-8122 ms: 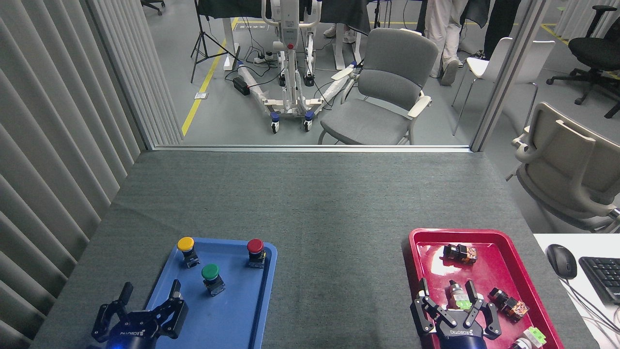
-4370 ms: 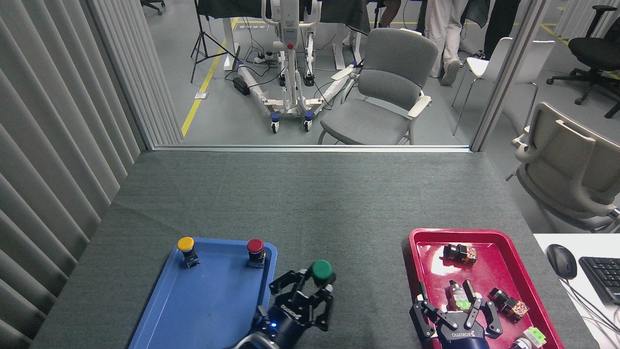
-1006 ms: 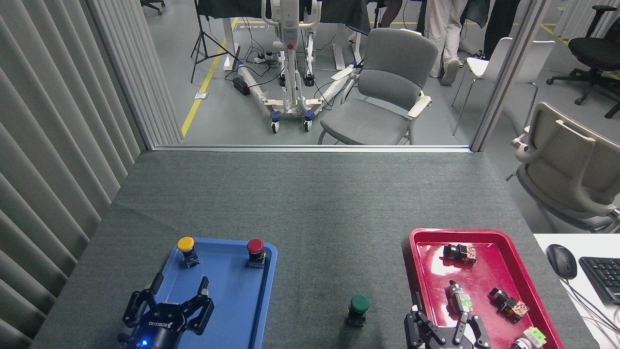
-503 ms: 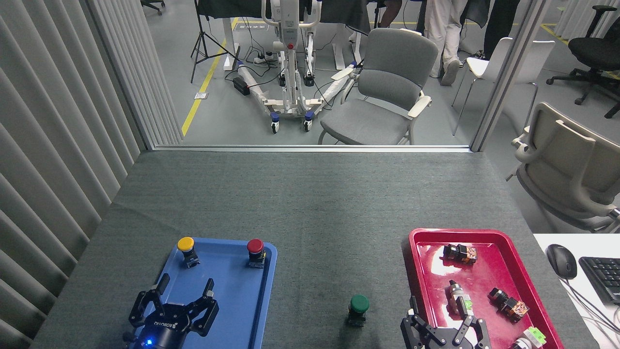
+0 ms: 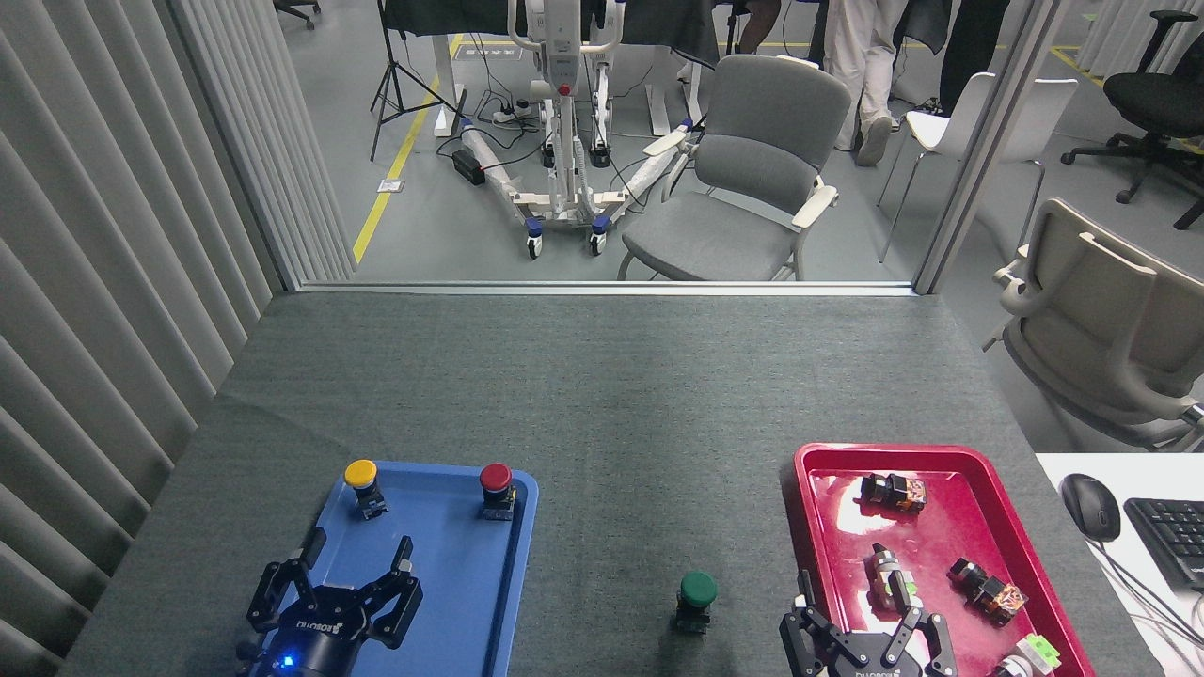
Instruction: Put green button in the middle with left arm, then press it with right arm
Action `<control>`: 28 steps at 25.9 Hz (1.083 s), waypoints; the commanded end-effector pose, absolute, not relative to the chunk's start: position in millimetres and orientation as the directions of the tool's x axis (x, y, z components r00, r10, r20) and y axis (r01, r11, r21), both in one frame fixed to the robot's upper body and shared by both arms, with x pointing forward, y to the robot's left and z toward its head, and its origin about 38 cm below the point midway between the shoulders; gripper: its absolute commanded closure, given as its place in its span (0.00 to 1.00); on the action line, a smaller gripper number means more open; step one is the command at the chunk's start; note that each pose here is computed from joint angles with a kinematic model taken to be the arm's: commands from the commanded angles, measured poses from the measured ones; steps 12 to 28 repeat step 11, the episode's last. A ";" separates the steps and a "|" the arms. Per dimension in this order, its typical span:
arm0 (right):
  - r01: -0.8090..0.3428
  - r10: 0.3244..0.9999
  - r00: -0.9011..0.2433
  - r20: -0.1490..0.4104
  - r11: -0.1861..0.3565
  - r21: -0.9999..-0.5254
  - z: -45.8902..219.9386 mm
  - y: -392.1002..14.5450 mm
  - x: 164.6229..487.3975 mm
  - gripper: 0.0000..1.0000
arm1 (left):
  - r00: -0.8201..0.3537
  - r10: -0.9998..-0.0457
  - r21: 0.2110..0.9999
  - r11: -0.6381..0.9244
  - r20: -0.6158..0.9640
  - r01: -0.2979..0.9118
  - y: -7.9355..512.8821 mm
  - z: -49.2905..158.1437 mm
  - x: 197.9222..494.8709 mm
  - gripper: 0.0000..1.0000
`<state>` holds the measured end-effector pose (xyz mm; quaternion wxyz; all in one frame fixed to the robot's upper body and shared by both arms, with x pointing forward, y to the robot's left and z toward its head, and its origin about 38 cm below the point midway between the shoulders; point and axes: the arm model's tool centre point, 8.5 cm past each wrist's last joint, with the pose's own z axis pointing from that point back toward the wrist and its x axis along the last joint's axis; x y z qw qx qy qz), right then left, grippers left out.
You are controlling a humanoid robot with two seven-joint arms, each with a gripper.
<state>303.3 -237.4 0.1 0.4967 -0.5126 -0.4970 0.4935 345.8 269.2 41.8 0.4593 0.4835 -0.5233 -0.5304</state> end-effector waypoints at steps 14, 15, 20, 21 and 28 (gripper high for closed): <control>0.013 1.000 0.017 -0.011 -0.011 -1.000 -1.6 -236.8 301.0 0.01 | -0.093 -0.996 1.000 -0.014 -0.016 -0.023 275.4 43.4 344.3 0.01; 0.013 1.000 0.017 -0.011 -0.011 -1.000 -1.6 -236.8 301.0 0.01 | -0.093 -0.996 1.000 -0.014 -0.016 -0.023 275.4 43.4 344.3 0.01; 0.013 1.000 0.017 -0.011 -0.011 -1.000 -1.6 -236.8 301.0 0.01 | -0.093 -0.996 1.000 -0.014 -0.016 -0.023 275.4 43.4 344.3 0.01; 0.013 1.000 0.017 -0.011 -0.011 -1.000 -1.6 -236.8 301.0 0.01 | -0.093 -0.996 1.000 -0.014 -0.016 -0.023 275.4 43.4 344.3 0.01; 0.013 1.000 0.017 -0.011 -0.011 -1.000 -1.6 -236.8 301.0 0.01 | -0.093 -0.996 1.000 -0.014 -0.016 -0.023 275.4 43.4 344.3 0.01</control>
